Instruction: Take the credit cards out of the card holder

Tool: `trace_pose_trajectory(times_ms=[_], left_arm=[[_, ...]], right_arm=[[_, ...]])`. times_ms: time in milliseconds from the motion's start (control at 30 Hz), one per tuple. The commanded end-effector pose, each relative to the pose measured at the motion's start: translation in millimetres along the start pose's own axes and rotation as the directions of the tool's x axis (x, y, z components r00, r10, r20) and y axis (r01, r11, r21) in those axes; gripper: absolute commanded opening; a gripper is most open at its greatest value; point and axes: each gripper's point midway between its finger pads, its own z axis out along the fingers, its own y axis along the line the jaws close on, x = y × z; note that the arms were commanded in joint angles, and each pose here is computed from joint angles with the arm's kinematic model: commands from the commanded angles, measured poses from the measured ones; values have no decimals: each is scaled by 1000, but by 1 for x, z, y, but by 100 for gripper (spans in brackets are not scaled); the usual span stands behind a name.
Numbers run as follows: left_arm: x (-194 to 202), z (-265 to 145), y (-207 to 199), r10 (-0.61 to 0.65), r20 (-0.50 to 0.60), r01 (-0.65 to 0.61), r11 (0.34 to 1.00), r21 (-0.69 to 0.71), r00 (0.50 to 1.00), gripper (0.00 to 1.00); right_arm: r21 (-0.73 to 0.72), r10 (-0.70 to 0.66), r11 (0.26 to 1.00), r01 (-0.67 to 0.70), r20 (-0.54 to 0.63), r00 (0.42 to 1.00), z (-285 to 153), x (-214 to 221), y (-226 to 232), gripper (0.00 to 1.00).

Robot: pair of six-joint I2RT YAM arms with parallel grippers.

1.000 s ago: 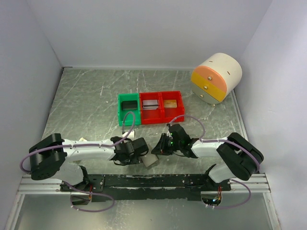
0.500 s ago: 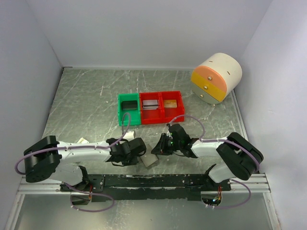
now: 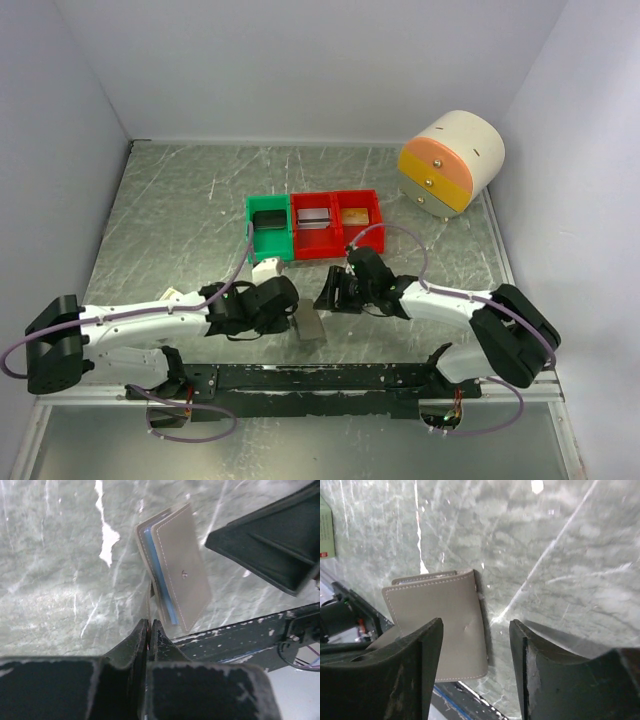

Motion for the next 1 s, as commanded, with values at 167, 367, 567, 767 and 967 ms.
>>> trace_pose_trajectory(times_ms=[167,367,567,767,967], left_arm=[[-36,-21,-39,108,105,-118,989,92,989,7],[-44,-24,-53,145,119,-158,982,107,982,7],[-48,-27,-64,162,133,-181,973,142,978,7],[-46,-27,-93,250,117,-271,937,222,961,7],[-40,-24,-123,316,55,-319,908,272,947,7]], right_arm=[[11,-231,973,232,-38,972,-20,-15,17,59],[-134,-209,970,203,-37,977,-18,-10,44,67],[-19,-176,984,176,-26,984,-18,-14,25,67],[361,-83,932,25,148,985,-45,-41,-41,71],[369,44,920,-130,234,971,-70,-48,-82,74]])
